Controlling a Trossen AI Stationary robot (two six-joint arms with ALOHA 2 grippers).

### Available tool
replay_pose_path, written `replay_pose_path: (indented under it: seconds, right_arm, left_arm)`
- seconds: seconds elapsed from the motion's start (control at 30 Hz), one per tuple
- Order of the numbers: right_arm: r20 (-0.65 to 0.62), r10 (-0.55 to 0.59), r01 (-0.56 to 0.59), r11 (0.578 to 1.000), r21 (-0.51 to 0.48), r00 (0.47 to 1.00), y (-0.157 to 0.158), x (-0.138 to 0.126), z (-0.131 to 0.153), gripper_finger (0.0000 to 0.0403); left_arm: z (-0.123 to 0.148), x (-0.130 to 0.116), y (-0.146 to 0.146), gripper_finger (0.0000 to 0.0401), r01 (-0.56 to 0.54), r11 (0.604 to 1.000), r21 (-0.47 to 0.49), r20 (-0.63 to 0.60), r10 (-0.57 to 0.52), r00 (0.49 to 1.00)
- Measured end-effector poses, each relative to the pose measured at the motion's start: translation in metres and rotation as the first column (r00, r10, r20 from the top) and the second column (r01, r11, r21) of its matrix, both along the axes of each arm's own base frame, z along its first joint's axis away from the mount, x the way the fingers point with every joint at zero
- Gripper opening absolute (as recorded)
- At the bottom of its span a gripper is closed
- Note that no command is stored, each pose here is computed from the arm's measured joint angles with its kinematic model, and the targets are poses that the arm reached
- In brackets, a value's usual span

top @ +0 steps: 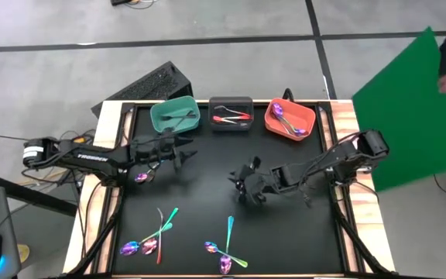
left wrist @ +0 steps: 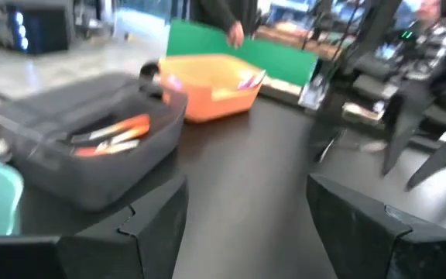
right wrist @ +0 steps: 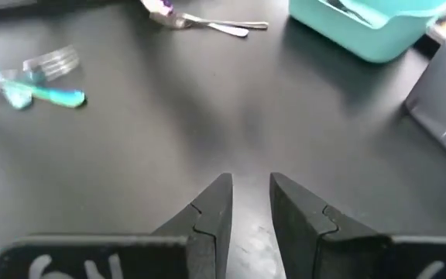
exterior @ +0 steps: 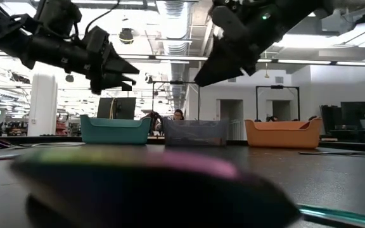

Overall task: Sort silverware by color (type)
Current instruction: Put the black fork into the green bin

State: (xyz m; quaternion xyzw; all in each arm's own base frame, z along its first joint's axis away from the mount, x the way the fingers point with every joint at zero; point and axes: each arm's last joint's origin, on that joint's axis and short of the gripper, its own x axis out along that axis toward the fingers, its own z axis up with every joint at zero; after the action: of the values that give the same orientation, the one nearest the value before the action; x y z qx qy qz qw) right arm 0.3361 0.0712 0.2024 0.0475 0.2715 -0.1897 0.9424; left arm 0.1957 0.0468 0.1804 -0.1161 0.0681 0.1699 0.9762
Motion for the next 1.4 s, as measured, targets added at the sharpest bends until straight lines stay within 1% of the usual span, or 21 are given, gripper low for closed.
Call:
replay_pose_path:
  seconds: [0.07,0.17,0.23,0.3,0.37,0.47,0.57,0.63,0.73,0.83,0.9,0.97,1.03,1.1,1.17,1.27,1.33,1.4]
  right_arm:
    - [0.032,-0.030,0.028,0.998,0.049,0.999,-0.002,0.002,-0.001,0.0107]
    - [0.101,-0.019,0.008,0.994,0.109,0.995,-0.003,0.007,0.005,0.0107]
    - [0.140,-0.024,0.008,0.993,0.120,0.990,-0.003,0.009,0.008,0.0107]
    - [0.173,-0.023,0.001,0.992,0.130,0.985,-0.003,0.010,0.011,0.0107]
    - [0.174,0.001,-0.027,0.989,0.145,0.985,-0.002,0.011,0.012,0.0107]
    - [0.146,0.043,-0.067,0.985,0.162,0.988,0.001,0.010,0.009,0.0107]
    - [0.140,0.059,-0.081,0.984,0.157,0.988,0.005,0.008,0.009,0.0107]
    - [0.138,0.060,-0.081,0.985,0.153,0.989,0.007,0.008,0.009,0.0107]
    - [0.138,0.060,-0.081,0.985,0.152,0.989,0.008,0.008,0.009,0.0107]
    - [0.135,0.062,-0.082,0.986,0.148,0.989,0.008,0.007,0.008,0.0107]
    - [0.135,0.060,-0.080,0.986,0.148,0.989,0.008,0.008,0.008,0.0107]
    - [0.135,0.061,-0.081,0.986,0.147,0.989,0.008,0.007,0.008,0.0107]
    - [0.135,0.058,-0.077,0.986,0.147,0.989,0.007,0.008,0.008,0.0107]
    - [0.134,0.053,-0.073,0.986,0.147,0.990,0.005,0.008,0.008,0.0107]
    - [0.135,0.051,-0.071,0.987,0.147,0.990,0.005,0.008,0.008,0.0107]
    - [0.135,0.046,-0.066,0.987,0.147,0.990,0.003,0.009,0.008,0.0107]
    - [0.134,0.040,-0.060,0.988,0.145,0.990,0.000,0.009,0.008,0.0107]
    - [0.135,0.033,-0.053,0.988,0.146,0.990,-0.002,0.010,0.008,0.0107]
  left_arm:
    - [0.005,0.002,-0.006,0.0249,0.019,0.999,0.038,0.042,-0.021,0.999]
    - [0.014,0.005,-0.017,0.0249,0.056,0.991,0.122,0.111,-0.069,0.991]
    - [0.018,0.005,-0.023,0.0249,0.071,0.984,0.162,0.141,-0.094,0.986]
    - [0.021,0.006,-0.028,0.0249,0.082,0.982,0.171,0.162,-0.110,0.981]
    - [0.019,0.006,-0.032,0.0249,0.106,0.983,0.150,0.158,-0.129,0.979]
    - [0.013,0.007,-0.038,0.0249,0.162,0.985,0.063,0.116,-0.169,0.979]
    - [0.002,0.005,-0.047,0.0249,0.202,0.979,-0.008,0.018,-0.202,0.979]
    - [-0.005,0.004,-0.054,0.0249,0.200,0.979,-0.044,-0.049,-0.202,0.978]
    - [-0.016,-0.001,-0.063,0.0249,0.142,0.987,-0.074,-0.152,-0.152,0.977]
    - [-0.027,-0.007,-0.069,0.0249,0.063,0.994,-0.093,-0.256,-0.085,0.963]
    - [-0.035,-0.012,-0.069,0.0249,-0.007,0.994,-0.110,-0.326,-0.030,0.945]
    - [-0.041,-0.018,-0.067,0.0249,-0.100,0.989,-0.112,-0.386,0.049,0.921]
    - [-0.046,-0.023,-0.064,0.0249,-0.193,0.976,-0.104,-0.420,0.132,0.898]
    - [-0.047,-0.024,-0.064,0.0249,-0.227,0.967,-0.117,-0.422,0.159,0.892]
    - [-0.043,-0.021,-0.066,0.0249,-0.178,0.976,-0.129,-0.413,0.110,0.904]
    - [-0.030,-0.010,-0.071,0.0249,-0.060,0.993,-0.106,-0.334,0.021,0.942]
    - [-0.021,-0.004,-0.074,0.0249,0.000,0.999,-0.054,-0.265,-0.014,0.964]
    - [-0.012,0.000,-0.076,0.0249,0.048,0.999,0.022,-0.201,-0.042,0.979]
